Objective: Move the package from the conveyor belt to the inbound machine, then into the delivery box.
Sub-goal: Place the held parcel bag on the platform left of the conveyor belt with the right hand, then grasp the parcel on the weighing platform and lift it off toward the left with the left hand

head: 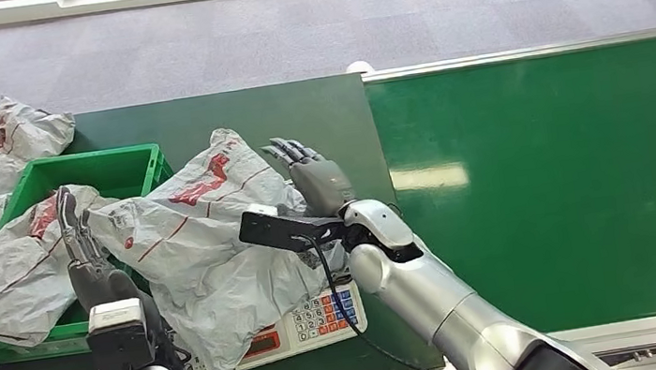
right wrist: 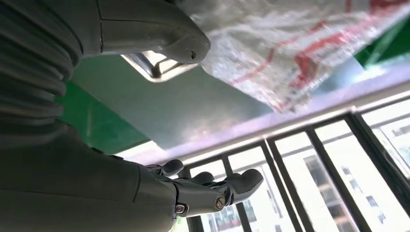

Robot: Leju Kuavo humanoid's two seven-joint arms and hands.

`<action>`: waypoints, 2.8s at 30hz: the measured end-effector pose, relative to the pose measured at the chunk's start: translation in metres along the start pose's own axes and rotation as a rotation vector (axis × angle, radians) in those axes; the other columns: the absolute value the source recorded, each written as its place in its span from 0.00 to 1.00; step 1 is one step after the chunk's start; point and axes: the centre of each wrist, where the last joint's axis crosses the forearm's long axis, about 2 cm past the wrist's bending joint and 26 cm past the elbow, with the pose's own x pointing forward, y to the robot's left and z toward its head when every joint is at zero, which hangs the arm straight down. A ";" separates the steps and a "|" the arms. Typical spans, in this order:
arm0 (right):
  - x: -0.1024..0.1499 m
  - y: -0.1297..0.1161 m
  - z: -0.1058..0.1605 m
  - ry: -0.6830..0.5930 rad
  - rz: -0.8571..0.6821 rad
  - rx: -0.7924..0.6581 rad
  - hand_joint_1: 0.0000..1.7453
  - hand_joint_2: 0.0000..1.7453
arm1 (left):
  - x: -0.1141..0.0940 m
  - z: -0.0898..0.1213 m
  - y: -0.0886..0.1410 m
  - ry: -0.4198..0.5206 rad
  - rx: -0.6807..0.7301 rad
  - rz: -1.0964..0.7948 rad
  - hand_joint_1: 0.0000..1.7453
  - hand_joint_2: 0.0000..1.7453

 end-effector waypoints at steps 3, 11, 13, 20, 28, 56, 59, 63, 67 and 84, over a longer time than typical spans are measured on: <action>0.019 -0.015 0.003 -0.053 0.107 -0.193 0.00 1.00 | 0.004 0.001 0.004 -0.050 -0.002 -0.106 0.00 0.00; 0.068 -0.061 0.066 -0.181 0.272 -0.674 0.00 1.00 | 0.006 -0.027 -0.012 -0.207 -0.447 -0.725 0.00 1.00; 0.069 -0.063 0.085 -0.187 0.272 -0.736 0.00 1.00 | -0.004 -0.042 -0.021 -0.240 -0.539 -0.762 0.00 1.00; 0.055 -0.060 0.134 -0.159 0.267 -0.809 0.00 1.00 | -0.045 -0.076 -0.019 -0.320 -0.726 -0.760 0.00 1.00; 0.033 -0.056 0.171 -0.110 0.265 -0.814 0.00 1.00 | -0.073 -0.109 -0.013 -0.277 -1.009 -0.768 0.00 1.00; 0.020 -0.043 0.225 -0.085 0.241 -0.819 0.00 1.00 | -0.139 -0.113 -0.035 -0.061 -1.591 -0.730 1.00 1.00; 0.020 -0.043 0.225 -0.086 0.236 -0.821 0.00 1.00 | -0.140 -0.108 -0.040 -0.052 -1.613 -0.726 1.00 1.00; 0.021 -0.043 0.224 -0.087 0.233 -0.826 0.00 1.00 | -0.138 -0.110 -0.048 -0.060 -1.620 -0.724 1.00 1.00; 0.021 -0.043 0.225 -0.087 0.232 -0.826 0.00 1.00 | -0.137 -0.107 -0.053 -0.061 -1.630 -0.723 1.00 1.00; 0.021 -0.040 0.228 -0.085 0.238 -0.816 0.00 1.00 | -0.132 -0.107 -0.066 -0.093 -1.683 -0.757 1.00 1.00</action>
